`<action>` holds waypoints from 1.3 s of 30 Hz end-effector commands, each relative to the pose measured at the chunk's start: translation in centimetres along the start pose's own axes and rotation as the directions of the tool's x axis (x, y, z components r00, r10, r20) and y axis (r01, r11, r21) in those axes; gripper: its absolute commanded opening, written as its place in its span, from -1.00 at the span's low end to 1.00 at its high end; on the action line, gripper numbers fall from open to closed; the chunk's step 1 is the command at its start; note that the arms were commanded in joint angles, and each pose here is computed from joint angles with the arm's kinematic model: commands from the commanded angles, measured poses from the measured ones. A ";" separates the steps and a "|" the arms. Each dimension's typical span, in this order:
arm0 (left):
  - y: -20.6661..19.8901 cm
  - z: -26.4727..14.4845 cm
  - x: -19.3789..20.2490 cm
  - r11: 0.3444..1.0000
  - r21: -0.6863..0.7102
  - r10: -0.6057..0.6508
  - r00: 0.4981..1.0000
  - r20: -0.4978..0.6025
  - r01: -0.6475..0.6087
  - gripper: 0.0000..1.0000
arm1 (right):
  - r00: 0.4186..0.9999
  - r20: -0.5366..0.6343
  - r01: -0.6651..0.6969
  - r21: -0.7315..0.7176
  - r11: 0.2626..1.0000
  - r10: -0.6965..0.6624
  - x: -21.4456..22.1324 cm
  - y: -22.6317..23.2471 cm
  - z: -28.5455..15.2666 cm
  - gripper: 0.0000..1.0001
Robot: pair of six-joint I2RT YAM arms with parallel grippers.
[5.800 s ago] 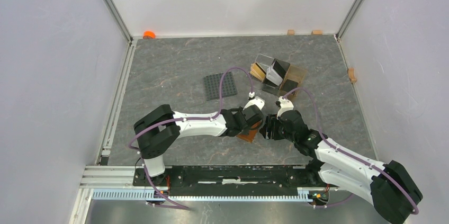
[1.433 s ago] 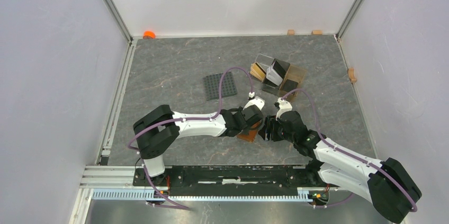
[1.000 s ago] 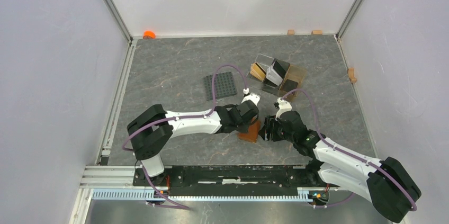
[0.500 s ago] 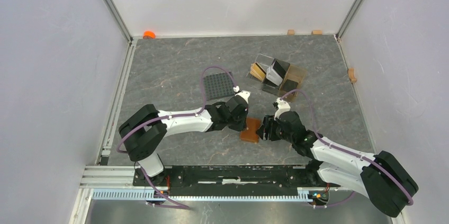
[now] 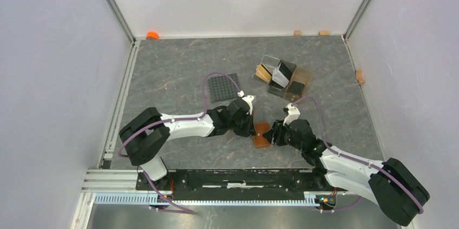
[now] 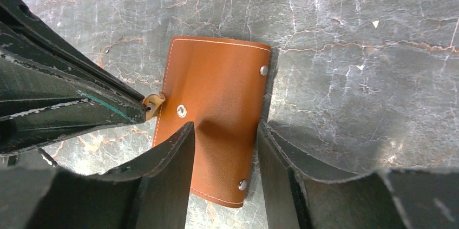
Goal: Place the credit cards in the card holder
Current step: Close the card holder at the center of the board.
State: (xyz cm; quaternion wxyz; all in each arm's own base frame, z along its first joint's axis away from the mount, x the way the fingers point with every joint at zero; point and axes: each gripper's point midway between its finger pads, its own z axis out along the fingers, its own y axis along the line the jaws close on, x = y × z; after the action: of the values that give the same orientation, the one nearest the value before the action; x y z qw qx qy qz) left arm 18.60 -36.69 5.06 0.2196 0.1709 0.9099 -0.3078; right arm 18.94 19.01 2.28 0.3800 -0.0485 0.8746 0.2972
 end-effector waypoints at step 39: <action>3.5 -3.3 0.0 0.962 0.139 -0.255 0.955 0.152 0.234 -0.03 | 0.863 0.255 0.501 -0.321 0.804 -0.436 -3.0 9.6 -0.1 0.06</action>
State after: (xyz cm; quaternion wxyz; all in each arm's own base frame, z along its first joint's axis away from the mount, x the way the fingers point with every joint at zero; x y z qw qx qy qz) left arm 17.92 -30.46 3.79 0.2271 0.0468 0.8982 -0.3734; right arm 16.84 24.26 5.63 0.4528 -0.3001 0.7659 0.3439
